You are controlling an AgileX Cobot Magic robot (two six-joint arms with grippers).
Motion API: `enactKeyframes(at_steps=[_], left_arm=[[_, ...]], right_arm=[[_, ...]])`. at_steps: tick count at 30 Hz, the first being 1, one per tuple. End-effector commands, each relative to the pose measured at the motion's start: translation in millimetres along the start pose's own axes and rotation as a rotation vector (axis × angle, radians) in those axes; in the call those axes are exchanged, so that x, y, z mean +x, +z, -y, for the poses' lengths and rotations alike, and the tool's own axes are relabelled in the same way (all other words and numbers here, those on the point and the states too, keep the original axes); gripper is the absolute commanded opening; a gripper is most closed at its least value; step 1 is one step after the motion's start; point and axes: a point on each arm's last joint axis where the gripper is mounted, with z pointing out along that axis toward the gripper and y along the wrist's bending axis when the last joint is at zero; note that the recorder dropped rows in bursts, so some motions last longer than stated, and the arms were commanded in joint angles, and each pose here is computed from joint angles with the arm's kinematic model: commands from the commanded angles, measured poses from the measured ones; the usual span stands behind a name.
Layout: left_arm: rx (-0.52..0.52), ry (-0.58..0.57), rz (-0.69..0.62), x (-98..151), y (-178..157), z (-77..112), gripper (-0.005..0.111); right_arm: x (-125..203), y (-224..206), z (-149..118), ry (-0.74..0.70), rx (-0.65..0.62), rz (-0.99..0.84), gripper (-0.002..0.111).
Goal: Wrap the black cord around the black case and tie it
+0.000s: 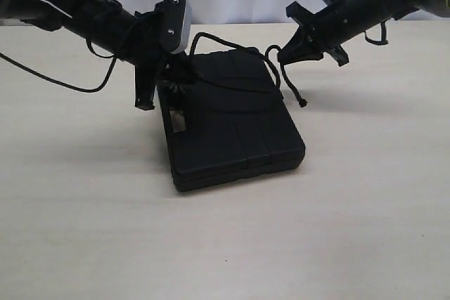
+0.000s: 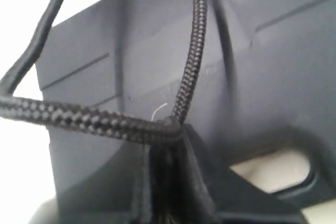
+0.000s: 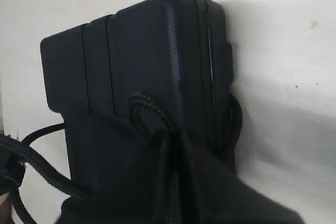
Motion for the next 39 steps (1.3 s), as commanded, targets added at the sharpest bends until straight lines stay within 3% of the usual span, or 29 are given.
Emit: enactKeyframes(at_steps=[1, 10, 17, 25, 30, 39], left_arm=[[-0.017, 0.136, -0.060, -9, 3, -0.6, 0.000], [-0.007, 0.367, -0.132, -39, 18, 7.5, 0.000], [0.039, 0.517, -0.214, -33, 15, 9.0, 0.000], [-0.123, 0.629, -0.312, -32, 13, -7.6, 0.000], [-0.117, 0.731, -0.340, -40, 13, -6.6, 0.000], [-0.152, 0.802, -0.329, -62, 9, -5.2, 0.000]], right_arm=[[-1, 5, 4, 0.050, -0.019, 0.061, 0.005], [-6, 12, -3, 0.039, -0.009, 0.122, 0.005], [-18, 8, 2, 0.133, 0.013, 0.263, 0.005], [-29, 6, 3, 0.246, 0.019, 0.390, 0.005], [-32, 5, 4, 0.275, 0.021, 0.428, 0.005], [-37, 2, 5, 0.298, 0.012, 0.500, 0.005]])
